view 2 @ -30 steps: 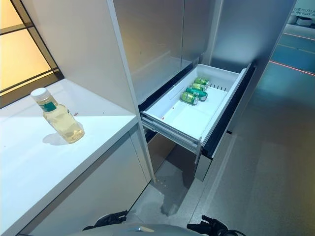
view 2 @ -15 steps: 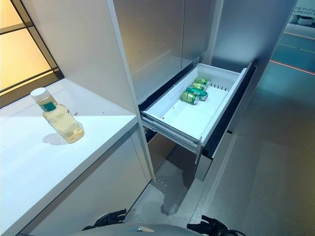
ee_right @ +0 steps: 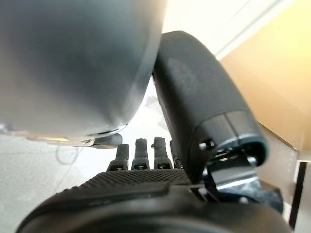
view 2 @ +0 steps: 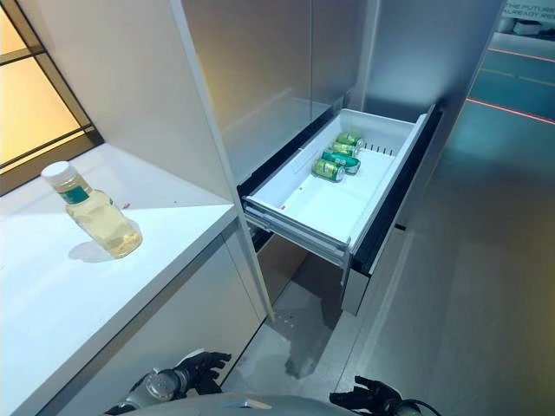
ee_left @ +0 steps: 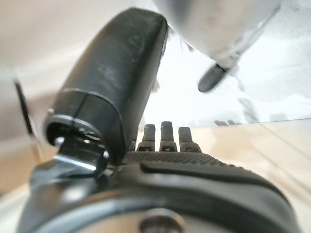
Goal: Put drinks into fridge and close the fridge
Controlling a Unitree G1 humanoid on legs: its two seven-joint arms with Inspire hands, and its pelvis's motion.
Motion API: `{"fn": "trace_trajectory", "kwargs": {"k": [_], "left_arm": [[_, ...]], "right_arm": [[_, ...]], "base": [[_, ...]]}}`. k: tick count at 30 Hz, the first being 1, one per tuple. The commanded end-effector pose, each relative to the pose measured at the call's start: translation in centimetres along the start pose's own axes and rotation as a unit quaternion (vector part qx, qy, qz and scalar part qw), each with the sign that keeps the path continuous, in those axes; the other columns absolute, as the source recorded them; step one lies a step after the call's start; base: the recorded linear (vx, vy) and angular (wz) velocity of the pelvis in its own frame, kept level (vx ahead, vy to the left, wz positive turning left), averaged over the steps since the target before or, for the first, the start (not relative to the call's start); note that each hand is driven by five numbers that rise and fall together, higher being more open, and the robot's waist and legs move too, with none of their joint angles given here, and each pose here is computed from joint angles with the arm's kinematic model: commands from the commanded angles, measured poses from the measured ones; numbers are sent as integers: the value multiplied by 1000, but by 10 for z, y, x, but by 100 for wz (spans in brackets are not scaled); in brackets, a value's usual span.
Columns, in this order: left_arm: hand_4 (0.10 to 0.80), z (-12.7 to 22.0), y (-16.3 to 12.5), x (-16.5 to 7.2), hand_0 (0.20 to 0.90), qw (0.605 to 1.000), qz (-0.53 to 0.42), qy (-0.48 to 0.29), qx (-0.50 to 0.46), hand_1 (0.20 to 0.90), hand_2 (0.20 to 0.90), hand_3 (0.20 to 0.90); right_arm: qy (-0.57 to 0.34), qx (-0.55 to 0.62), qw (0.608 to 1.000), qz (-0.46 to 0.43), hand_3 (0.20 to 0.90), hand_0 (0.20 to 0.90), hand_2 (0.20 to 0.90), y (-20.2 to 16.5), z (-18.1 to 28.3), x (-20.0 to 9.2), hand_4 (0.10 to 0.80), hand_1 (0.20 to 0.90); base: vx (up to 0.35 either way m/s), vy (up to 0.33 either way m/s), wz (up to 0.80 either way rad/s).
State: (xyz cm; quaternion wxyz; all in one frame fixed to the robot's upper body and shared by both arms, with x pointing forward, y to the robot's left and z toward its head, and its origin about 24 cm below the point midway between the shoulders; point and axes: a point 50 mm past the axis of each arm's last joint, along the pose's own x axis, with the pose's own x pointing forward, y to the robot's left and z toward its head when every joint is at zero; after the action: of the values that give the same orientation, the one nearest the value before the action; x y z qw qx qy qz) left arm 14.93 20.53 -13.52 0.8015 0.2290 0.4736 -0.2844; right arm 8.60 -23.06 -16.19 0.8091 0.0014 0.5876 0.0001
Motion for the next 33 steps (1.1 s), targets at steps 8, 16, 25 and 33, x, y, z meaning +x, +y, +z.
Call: {"fn": "trace_trajectory", "kwargs": {"k": [8,16,25,33], "left_arm": [[800,162,50,-65,900,928,-285,-230,60,900,900,900],[800,265,35,-191,900,728,-340,-593,63,900,900,900],[800,278,38,-288,900,538,-224,-803,126,900,900,900],[800,254,69,-342,900,407,65,-907,83,900,900,900]], "right_arm": [[-25,-40,999,-7,900,900,900,-9,30,1,800,900],[-18,-30,999,-11,900,900,900,-5,7,0,800,900],[-1,-44,999,1,900,900,900,8,-10,1,800,900],[7,-54,999,2,900,900,900,12,-14,2,800,900]], "base": [[0,0,0],[9,-14,4],[30,-30,9],[7,-38,17]]}}
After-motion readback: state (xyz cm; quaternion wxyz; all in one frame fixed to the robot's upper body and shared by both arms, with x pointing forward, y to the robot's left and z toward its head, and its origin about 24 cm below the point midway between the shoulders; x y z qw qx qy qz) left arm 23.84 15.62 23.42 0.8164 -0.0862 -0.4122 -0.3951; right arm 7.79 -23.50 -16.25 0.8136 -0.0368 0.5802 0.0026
